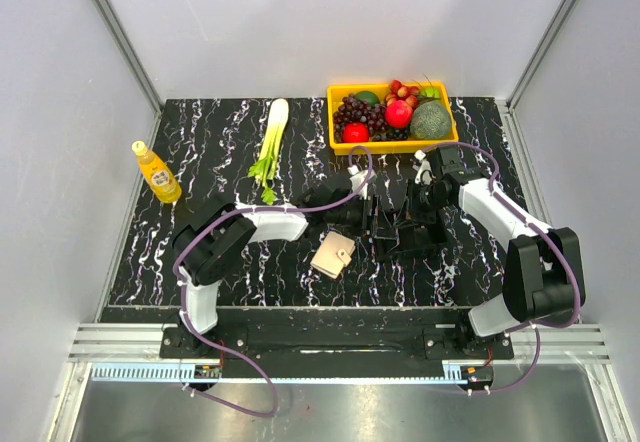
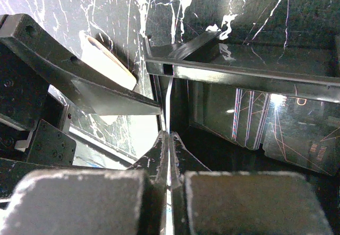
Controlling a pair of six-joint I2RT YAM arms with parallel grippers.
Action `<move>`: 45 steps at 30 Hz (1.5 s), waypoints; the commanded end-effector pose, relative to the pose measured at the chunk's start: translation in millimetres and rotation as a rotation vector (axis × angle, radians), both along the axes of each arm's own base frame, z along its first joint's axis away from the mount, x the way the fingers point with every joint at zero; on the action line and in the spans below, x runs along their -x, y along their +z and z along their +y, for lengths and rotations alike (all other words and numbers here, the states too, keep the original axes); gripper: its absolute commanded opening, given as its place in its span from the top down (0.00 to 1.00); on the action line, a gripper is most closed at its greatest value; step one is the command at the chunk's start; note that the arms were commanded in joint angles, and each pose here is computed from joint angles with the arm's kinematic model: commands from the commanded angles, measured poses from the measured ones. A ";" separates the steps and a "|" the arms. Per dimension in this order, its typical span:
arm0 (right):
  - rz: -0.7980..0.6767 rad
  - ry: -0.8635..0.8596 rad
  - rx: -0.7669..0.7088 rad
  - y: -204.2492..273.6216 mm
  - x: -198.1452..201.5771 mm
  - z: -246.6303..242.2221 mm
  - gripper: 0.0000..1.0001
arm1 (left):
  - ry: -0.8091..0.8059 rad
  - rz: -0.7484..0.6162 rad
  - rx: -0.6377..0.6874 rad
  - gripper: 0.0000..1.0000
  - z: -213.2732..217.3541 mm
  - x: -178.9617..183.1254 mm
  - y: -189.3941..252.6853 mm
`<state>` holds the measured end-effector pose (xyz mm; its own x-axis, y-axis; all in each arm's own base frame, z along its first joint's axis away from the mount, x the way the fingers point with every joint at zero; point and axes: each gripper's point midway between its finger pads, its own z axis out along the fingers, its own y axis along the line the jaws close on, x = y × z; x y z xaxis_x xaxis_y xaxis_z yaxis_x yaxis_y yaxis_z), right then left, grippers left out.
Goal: Put the credit cards into the card holder
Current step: Pick up the credit card from the storage box.
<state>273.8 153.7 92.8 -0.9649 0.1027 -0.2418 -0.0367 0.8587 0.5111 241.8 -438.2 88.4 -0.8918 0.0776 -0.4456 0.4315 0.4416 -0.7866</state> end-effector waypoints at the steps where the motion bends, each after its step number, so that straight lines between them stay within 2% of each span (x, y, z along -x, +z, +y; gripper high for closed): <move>1: -0.062 0.005 -0.035 19.3 -11.6 8.6 1.00 | 0.012 -0.070 0.039 0.36 -8.7 -10.7 24.3; 21: -0.094 -0.010 -0.069 36.9 -10.0 11.6 1.00 | 0.091 -0.051 -0.122 0.37 -6.1 -15.3 0.2; 28: -0.125 -0.026 -0.022 44.2 -10.9 2.8 1.00 | 0.111 -0.041 -0.193 0.42 1.7 -17.3 -15.4; 39: -0.111 0.007 0.005 47.9 -2.4 -1.5 1.00 | 0.134 -0.035 -0.255 0.43 4.3 -24.2 -24.3; 45: -0.110 0.013 0.068 48.6 0.1 -12.4 1.00 | 0.131 -0.030 -0.251 0.43 1.5 -24.1 -24.6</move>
